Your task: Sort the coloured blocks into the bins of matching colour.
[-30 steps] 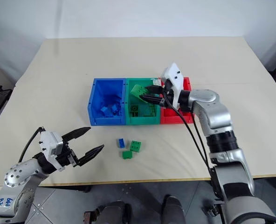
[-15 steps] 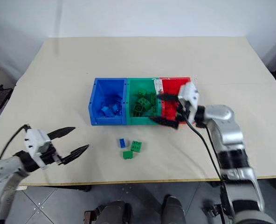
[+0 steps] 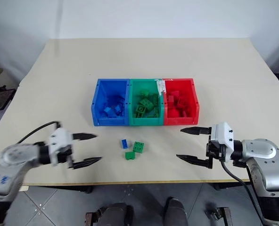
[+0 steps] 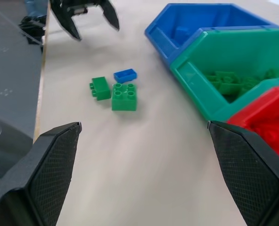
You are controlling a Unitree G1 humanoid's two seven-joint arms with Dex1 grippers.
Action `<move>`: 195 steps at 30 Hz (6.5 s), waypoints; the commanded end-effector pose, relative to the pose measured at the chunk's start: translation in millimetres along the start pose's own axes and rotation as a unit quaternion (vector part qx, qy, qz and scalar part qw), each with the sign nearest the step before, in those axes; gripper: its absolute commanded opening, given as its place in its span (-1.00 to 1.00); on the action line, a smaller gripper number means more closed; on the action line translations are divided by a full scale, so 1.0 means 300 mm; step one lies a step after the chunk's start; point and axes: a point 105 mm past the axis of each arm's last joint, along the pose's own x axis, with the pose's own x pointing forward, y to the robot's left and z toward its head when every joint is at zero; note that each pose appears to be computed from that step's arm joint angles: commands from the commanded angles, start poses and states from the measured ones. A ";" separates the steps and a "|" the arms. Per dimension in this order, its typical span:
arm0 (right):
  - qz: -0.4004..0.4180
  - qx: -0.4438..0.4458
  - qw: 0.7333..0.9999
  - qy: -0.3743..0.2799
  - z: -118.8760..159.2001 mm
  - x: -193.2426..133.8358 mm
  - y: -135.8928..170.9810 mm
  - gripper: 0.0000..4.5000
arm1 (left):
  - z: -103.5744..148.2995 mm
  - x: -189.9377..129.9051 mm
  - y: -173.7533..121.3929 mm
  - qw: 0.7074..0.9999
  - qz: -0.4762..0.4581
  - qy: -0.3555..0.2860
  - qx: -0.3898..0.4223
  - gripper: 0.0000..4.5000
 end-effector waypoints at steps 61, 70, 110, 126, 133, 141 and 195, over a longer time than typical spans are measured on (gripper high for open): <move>-0.157 0.021 0.984 -0.076 0.144 -0.002 -0.018 1.00 | 0.180 0.022 0.273 0.988 0.076 -0.121 0.057 0.99; -0.009 -0.019 0.999 -0.037 0.100 0.105 0.020 1.00 | -0.054 -0.380 0.201 0.978 0.203 -0.031 -0.045 0.99; -0.085 -0.033 0.994 0.062 -0.018 -0.086 0.123 1.00 | -0.010 0.238 -0.033 0.979 -0.095 0.154 0.098 -0.40; -0.290 -0.011 0.955 -0.067 0.080 -0.115 -0.004 1.00 | 0.331 0.370 0.313 0.985 0.125 -0.076 0.091 -0.58; -0.293 -0.012 0.954 -0.058 0.081 -0.110 0.012 1.00 | 0.341 0.425 0.326 0.988 0.088 -0.107 0.075 -0.14; -0.268 -0.017 0.961 -0.065 0.087 -0.071 -0.005 1.00 | 0.306 0.289 0.296 0.981 0.059 -0.137 0.121 0.98; -0.141 -0.027 0.989 0.037 0.030 -0.030 0.068 1.00 | -0.100 0.260 0.081 0.986 -0.119 0.014 0.112 0.03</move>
